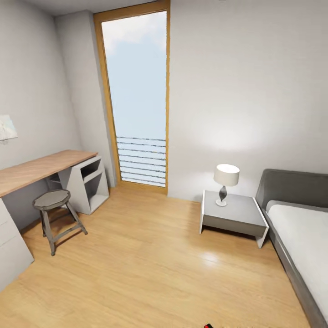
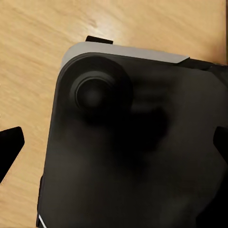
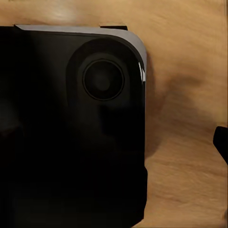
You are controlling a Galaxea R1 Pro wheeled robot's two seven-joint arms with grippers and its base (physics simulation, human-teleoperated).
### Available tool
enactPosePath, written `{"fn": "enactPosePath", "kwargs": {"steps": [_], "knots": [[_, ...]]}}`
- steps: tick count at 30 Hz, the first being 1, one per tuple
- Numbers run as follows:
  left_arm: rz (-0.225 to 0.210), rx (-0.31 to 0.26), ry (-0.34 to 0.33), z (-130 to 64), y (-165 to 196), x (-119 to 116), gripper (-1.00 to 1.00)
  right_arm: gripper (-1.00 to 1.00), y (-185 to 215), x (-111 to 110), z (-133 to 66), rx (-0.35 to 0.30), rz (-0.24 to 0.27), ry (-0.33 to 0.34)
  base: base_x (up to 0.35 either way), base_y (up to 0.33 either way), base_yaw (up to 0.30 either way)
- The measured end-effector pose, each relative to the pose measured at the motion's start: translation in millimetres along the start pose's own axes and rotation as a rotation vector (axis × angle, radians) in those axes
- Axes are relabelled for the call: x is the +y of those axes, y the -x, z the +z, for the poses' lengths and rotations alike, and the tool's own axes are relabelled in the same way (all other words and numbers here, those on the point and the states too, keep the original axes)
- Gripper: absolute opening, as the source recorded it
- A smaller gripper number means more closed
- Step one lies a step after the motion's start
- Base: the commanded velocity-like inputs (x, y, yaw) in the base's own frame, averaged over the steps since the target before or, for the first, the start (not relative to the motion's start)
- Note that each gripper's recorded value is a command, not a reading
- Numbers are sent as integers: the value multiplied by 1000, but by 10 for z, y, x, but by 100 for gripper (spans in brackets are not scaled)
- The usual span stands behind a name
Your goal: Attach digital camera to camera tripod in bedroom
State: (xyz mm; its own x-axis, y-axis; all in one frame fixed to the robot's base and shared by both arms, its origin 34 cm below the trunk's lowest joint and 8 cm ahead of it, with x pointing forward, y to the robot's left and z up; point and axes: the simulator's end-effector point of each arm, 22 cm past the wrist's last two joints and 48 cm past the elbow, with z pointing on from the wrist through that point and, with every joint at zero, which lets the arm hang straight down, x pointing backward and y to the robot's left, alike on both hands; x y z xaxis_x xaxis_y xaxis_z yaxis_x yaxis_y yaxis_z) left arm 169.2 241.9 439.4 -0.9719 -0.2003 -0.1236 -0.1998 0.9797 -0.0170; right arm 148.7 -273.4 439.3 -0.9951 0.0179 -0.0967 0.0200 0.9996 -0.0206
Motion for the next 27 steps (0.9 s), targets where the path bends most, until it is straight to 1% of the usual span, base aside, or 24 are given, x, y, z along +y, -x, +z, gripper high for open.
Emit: {"fn": "enactPosePath", "kwargs": {"steps": [27], "knots": [[-1,-1,-1,-1,-2,-11,100,100,0,0,0,0,0,0,0,0,-298]]}}
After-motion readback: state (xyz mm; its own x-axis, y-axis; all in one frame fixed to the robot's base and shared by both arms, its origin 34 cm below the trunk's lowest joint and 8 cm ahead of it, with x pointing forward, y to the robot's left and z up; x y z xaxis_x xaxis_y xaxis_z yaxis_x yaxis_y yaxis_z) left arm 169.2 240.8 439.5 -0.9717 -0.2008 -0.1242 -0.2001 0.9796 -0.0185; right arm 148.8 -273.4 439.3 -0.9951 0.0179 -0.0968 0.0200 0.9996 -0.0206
